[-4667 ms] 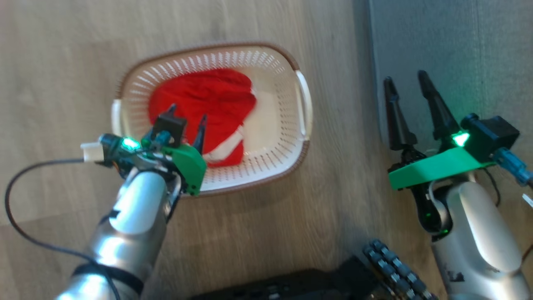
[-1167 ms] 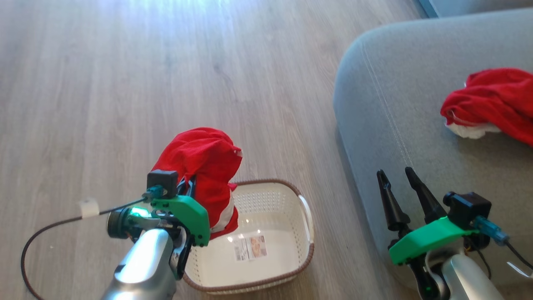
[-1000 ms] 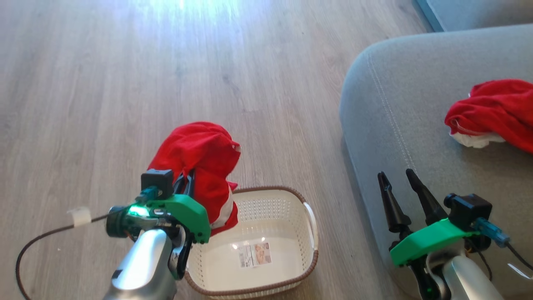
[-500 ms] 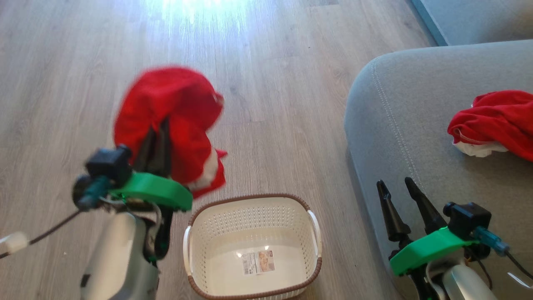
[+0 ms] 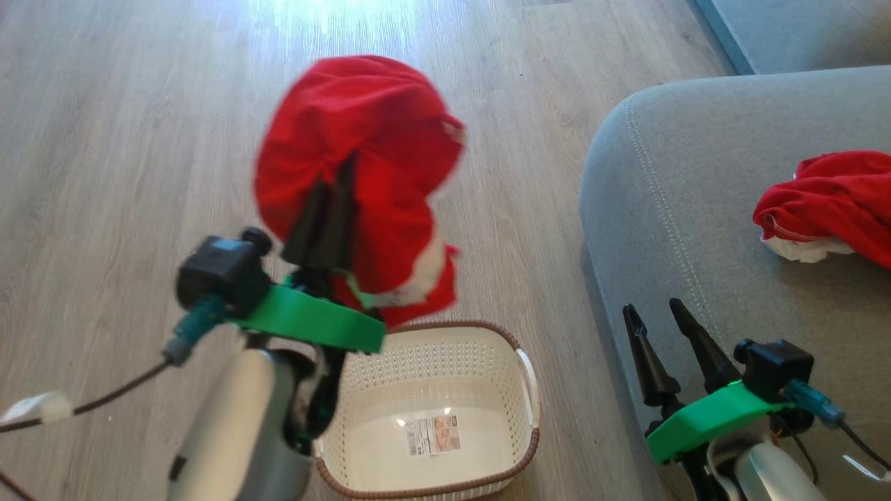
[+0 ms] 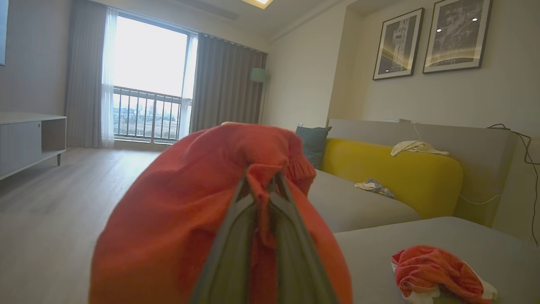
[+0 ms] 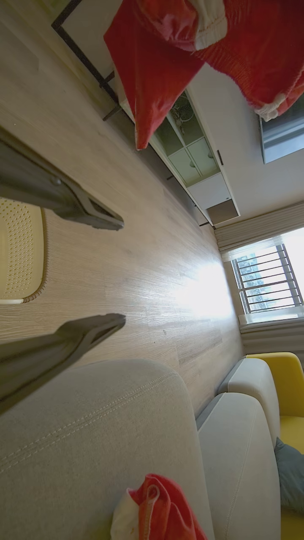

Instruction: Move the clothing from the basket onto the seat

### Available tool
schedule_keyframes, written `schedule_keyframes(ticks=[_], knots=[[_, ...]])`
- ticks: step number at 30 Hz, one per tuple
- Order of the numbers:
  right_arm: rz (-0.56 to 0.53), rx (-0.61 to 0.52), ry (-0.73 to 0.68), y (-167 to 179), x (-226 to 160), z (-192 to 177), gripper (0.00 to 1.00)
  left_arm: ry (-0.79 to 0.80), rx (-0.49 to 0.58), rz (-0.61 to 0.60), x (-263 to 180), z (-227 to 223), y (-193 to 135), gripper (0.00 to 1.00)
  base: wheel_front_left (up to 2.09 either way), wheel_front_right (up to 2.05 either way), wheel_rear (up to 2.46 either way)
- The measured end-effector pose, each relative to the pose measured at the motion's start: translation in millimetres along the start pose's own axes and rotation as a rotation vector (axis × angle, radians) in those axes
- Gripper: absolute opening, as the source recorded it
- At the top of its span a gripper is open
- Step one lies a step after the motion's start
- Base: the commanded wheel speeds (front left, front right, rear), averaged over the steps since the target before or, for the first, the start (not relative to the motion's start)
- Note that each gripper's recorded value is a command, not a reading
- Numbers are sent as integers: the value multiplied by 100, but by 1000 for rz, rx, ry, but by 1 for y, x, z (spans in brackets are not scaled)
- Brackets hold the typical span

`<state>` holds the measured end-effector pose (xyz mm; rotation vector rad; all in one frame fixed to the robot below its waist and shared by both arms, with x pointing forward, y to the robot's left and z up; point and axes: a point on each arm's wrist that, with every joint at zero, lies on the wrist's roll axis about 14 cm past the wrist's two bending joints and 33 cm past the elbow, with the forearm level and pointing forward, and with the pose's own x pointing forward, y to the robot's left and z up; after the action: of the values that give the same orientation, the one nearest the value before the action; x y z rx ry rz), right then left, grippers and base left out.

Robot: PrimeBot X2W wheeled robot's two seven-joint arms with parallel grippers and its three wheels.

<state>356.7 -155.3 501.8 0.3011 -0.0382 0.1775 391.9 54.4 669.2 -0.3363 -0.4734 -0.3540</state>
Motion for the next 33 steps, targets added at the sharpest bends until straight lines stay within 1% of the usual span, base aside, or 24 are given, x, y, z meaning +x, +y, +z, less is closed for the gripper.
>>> schedule_keyframes(ticks=[7,12,33], knots=[[4,0,-5,2,-1,1,100,51,-42,-100,-7,-15,-36,0,0,0,0],[4,5,-7,2,-2,2,100,97,-55,-128,-16,-29,-47,0,0,0,0],[-8,5,-8,-2,-4,2,100,110,-63,-118,-16,-34,-46,0,0,0,0]])
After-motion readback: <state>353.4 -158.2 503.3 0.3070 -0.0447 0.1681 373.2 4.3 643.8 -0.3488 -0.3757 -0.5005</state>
